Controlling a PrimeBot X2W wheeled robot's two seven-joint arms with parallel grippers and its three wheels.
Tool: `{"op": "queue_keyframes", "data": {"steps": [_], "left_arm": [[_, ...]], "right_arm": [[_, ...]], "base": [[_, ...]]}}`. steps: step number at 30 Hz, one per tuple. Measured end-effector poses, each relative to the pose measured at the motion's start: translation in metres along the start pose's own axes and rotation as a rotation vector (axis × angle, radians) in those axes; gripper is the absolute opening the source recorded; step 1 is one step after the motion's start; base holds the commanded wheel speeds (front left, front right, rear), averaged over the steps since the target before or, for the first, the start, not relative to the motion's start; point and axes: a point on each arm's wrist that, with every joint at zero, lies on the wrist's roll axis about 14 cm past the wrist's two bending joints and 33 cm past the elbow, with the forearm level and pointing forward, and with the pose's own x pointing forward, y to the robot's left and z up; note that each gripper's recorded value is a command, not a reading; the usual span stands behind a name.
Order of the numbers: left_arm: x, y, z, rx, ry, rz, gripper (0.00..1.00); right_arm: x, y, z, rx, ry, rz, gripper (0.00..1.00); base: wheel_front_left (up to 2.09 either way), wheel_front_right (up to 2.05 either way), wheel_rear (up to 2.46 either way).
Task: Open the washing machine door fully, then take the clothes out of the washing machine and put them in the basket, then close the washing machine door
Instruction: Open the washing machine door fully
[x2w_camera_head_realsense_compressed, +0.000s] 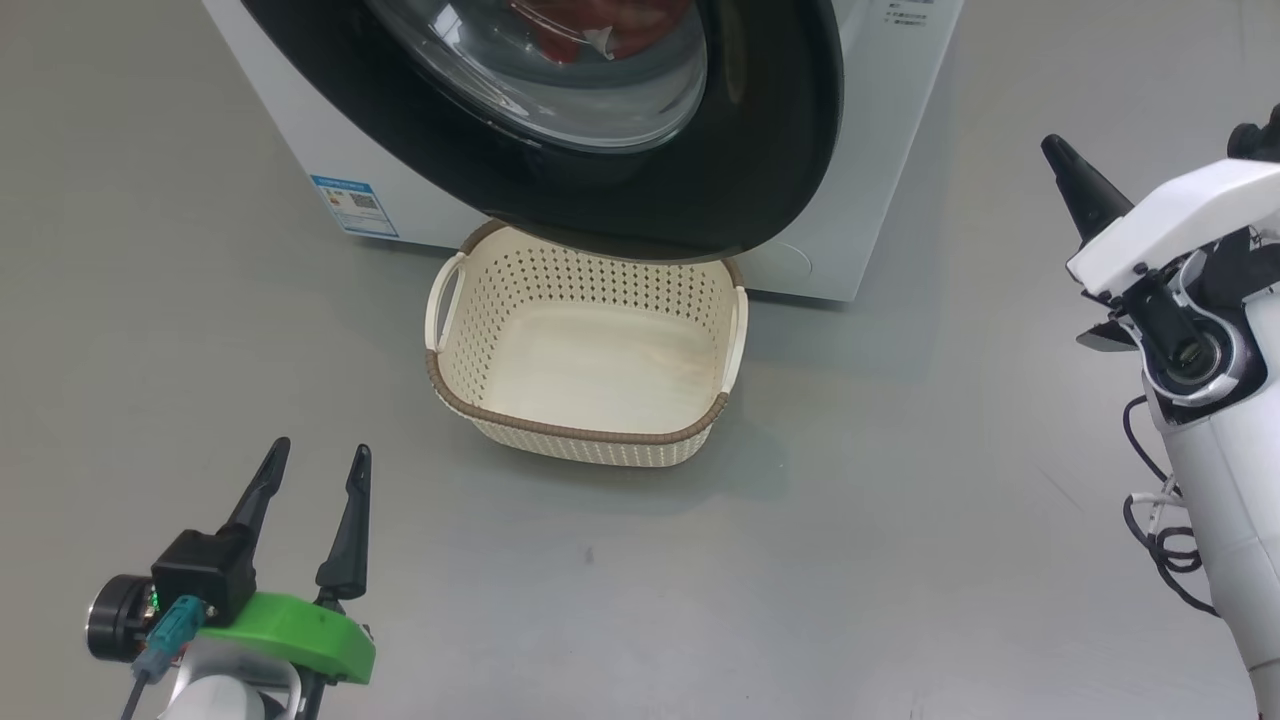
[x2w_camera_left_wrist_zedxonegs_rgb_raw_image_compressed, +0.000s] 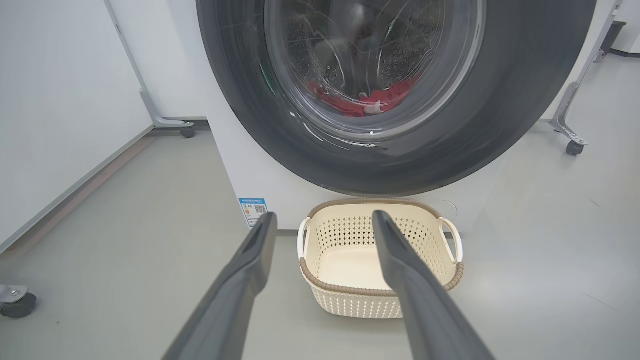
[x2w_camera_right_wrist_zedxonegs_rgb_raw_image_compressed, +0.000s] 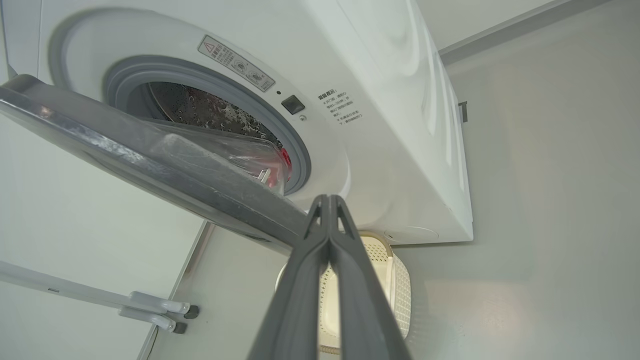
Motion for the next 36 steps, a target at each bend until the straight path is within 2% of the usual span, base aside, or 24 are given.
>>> {"op": "queue_keyframes", "data": {"steps": [3, 8, 12, 15, 21, 23, 24, 29, 36], "left_arm": [[0.001, -0.005, 0.002, 0.004, -0.007, -0.016, 1.0], [0.005, -0.013, 0.008, 0.003, -0.027, -0.042, 1.0], [0.006, -0.008, 0.012, 0.002, -0.039, -0.028, 1.0], [0.007, -0.008, 0.011, 0.003, -0.037, -0.028, 1.0], [0.009, -0.005, 0.016, 0.007, -0.054, -0.019, 1.0], [0.009, -0.004, 0.018, 0.008, -0.059, -0.016, 1.0], [0.009, -0.004, 0.018, 0.008, -0.06, -0.015, 1.0], [0.01, -0.006, 0.019, 0.005, -0.063, -0.02, 1.0], [0.01, -0.004, 0.021, -0.001, -0.072, -0.013, 1.0]], "right_arm": [[-0.013, -0.002, 0.003, -0.078, -0.048, -0.012, 0.0], [-0.039, -0.015, 0.006, -0.295, -0.113, -0.046, 0.0], [-0.052, -0.016, -0.009, -0.331, -0.146, -0.04, 0.0], [-0.066, -0.019, -0.027, -0.44, -0.145, -0.036, 0.0], [-0.083, -0.025, -0.037, -0.545, -0.195, -0.058, 0.0], [-0.088, -0.026, -0.038, -0.572, -0.22, -0.07, 0.57], [-0.091, -0.027, -0.04, -0.571, -0.23, -0.079, 1.0], [-0.104, -0.039, -0.069, -0.557, -0.178, -0.145, 1.0], [-0.111, -0.035, -0.075, -0.498, -0.21, -0.187, 1.0]], "base": [[0.0, 0.0, 0.0], [0.0, 0.0, 0.0], [0.0, 0.0, 0.0], [0.0, 0.0, 0.0], [0.0, 0.0, 0.0], [0.0, 0.0, 0.0], [0.0, 0.0, 0.0], [0.0, 0.0, 0.0], [0.0, 0.0, 0.0]]}}
